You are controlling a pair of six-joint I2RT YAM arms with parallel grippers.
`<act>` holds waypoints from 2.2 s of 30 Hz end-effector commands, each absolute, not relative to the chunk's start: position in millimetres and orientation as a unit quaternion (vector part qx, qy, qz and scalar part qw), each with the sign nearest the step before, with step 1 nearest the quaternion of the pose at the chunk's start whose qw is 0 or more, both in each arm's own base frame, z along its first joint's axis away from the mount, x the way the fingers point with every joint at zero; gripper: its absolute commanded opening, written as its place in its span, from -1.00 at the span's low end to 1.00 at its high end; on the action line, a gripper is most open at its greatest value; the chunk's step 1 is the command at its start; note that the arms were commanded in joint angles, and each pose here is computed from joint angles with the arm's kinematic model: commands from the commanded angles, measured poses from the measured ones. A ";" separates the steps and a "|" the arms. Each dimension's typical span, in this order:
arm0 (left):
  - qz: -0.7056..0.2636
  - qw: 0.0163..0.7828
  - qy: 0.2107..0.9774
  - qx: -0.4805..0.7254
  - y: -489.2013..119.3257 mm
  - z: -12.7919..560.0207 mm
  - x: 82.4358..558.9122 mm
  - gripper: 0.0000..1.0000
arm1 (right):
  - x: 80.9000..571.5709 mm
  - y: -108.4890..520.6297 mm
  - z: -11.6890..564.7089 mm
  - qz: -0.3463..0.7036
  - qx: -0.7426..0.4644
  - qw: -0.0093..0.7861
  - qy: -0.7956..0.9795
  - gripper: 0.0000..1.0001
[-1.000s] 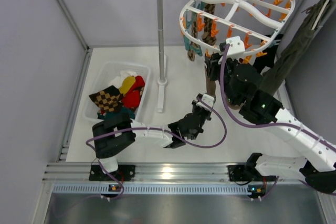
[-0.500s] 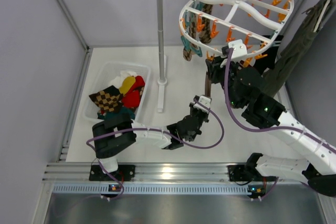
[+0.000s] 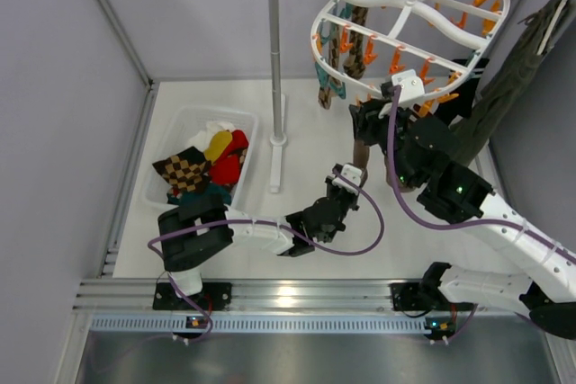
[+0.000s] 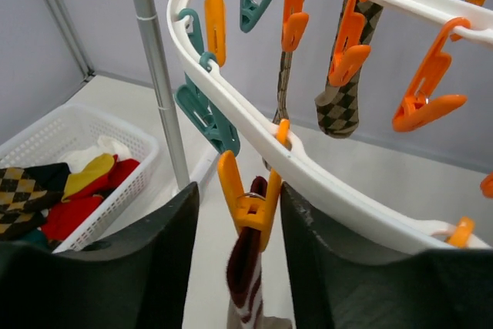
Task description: Remove the socks clipped to the hanger
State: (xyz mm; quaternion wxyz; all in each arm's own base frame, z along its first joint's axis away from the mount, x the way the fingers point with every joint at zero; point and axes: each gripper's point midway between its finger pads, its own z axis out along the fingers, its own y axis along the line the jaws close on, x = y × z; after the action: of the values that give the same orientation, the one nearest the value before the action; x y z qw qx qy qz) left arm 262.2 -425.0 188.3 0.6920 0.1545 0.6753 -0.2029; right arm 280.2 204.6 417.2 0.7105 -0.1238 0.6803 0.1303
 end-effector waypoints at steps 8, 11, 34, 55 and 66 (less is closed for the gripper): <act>-0.237 0.716 0.641 0.143 -429.2 234.4 259.8 -1.00 | 285.1 179.7 441.1 0.105 -0.066 0.728 0.674 0.30; -0.240 0.714 0.641 0.144 -430.0 233.3 259.0 -1.00 | 287.8 176.3 441.8 0.093 -0.059 0.731 0.674 0.31; -0.242 0.711 0.643 0.148 -425.3 229.7 256.2 -1.00 | 293.6 172.8 451.9 0.076 -0.077 0.747 0.656 -0.94; -0.169 0.687 0.703 0.080 -356.5 196.1 266.1 -1.00 | 280.1 174.6 455.8 0.123 -0.078 0.747 0.649 -0.86; -0.070 0.639 0.753 -0.140 -179.2 240.8 322.1 -1.00 | 279.6 194.6 442.0 0.159 -0.100 0.734 0.653 -0.83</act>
State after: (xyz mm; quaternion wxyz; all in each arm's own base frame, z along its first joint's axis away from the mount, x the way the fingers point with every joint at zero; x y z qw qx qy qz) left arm 321.0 -223.5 227.9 0.6552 -0.0762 0.7464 -0.0886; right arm 279.9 188.3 433.5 0.7259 -0.1030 0.6676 0.1295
